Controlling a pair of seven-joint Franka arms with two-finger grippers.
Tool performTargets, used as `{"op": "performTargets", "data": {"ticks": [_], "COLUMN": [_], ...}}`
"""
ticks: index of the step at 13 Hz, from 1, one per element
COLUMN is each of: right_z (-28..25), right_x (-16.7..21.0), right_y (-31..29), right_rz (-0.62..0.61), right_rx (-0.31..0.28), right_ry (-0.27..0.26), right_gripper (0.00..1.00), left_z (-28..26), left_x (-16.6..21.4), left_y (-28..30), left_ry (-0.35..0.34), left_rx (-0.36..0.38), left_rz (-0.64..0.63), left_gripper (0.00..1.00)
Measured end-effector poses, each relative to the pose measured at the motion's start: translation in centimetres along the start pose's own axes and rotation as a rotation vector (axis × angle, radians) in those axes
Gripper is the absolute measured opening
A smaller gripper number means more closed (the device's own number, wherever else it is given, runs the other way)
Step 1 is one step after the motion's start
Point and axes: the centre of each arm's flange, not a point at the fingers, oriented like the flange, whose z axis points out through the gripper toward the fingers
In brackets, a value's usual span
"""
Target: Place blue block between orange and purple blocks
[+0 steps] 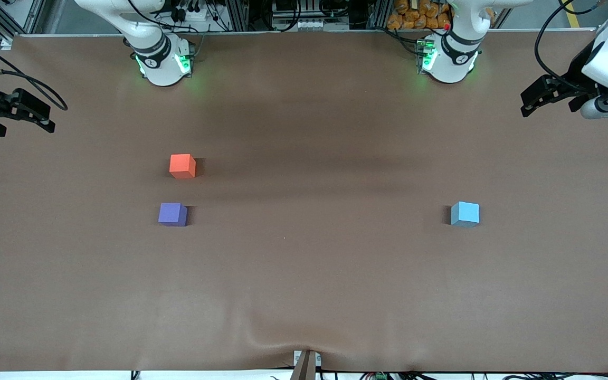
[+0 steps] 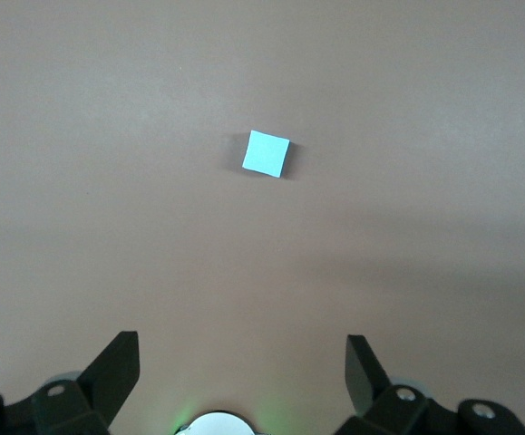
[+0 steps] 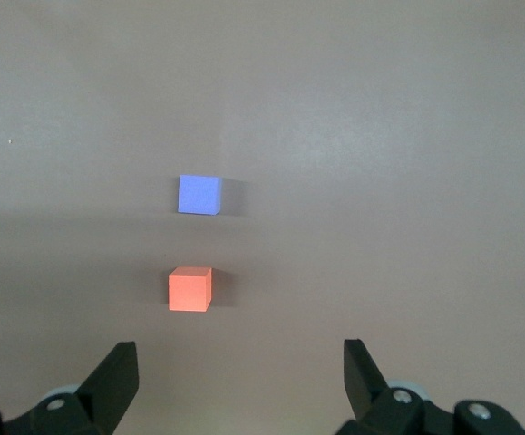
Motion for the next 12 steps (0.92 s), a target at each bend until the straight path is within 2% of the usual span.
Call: {"op": "performTargets", "data": {"ticks": [7,12], "right_z": [0.0,-0.2], "right_x": [0.0,-0.1], "right_y": [-0.1,-0.6], "right_rz": [-0.002,-0.011], "right_rx": [0.0,0.0], "right_ry": [0.0,0.003], "right_gripper": [1.0,1.0], "left_z": [1.9,1.8], "left_x": [1.2,1.3], "left_y": [0.2,0.2], "left_ry": [-0.038,-0.037], "left_rx": [0.006,0.005], "left_rz": [0.0,0.0], "left_gripper": [1.0,1.0]}}
